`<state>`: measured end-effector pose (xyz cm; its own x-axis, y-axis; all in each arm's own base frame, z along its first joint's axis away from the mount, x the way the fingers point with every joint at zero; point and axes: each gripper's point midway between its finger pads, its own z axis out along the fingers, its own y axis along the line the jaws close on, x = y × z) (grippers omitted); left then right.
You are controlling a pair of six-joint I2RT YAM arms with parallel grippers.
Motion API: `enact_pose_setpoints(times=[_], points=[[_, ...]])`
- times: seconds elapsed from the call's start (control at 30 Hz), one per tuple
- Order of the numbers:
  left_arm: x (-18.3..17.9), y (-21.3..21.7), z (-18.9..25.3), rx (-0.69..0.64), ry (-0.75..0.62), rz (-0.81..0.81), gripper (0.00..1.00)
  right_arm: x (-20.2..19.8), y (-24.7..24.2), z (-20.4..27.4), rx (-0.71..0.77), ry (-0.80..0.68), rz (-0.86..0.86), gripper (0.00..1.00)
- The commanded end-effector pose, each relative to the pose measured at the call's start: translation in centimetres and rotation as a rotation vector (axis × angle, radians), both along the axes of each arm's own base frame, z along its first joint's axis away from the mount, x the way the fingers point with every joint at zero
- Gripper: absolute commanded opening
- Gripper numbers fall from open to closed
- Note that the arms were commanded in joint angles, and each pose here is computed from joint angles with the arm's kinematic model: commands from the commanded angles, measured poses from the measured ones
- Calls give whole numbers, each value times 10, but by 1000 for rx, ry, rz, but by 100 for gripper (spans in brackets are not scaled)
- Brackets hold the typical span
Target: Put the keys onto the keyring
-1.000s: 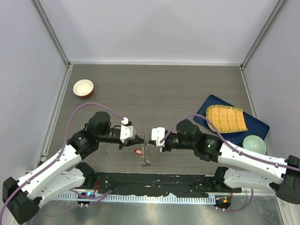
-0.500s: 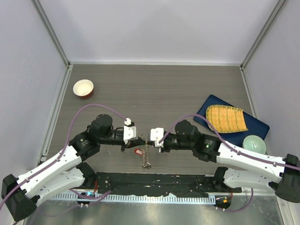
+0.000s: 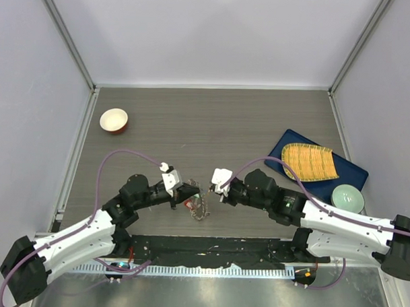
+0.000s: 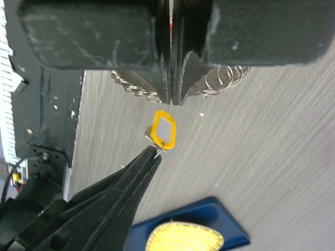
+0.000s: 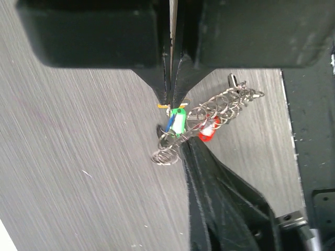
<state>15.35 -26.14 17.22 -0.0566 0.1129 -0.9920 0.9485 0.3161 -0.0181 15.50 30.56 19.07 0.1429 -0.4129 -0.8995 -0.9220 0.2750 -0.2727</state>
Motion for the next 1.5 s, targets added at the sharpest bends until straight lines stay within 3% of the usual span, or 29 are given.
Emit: enact_pose_setpoints(times=[0.0,0.4,0.8,1.1,1.47], points=[[23,-4,38,-205,-121,113,0,21,-13,11,78,0,-189,1],[60,-24,-14,-145,-94,206,0,30,-27,-7,80,32,-300,1],[96,-48,-45,-194,-36,285,0,30,-37,-14,91,43,-340,1],[102,-47,-80,-130,38,321,0,31,-42,-19,84,43,-357,1],[90,-41,-77,-131,135,338,0,32,-45,-18,86,37,-370,1]])
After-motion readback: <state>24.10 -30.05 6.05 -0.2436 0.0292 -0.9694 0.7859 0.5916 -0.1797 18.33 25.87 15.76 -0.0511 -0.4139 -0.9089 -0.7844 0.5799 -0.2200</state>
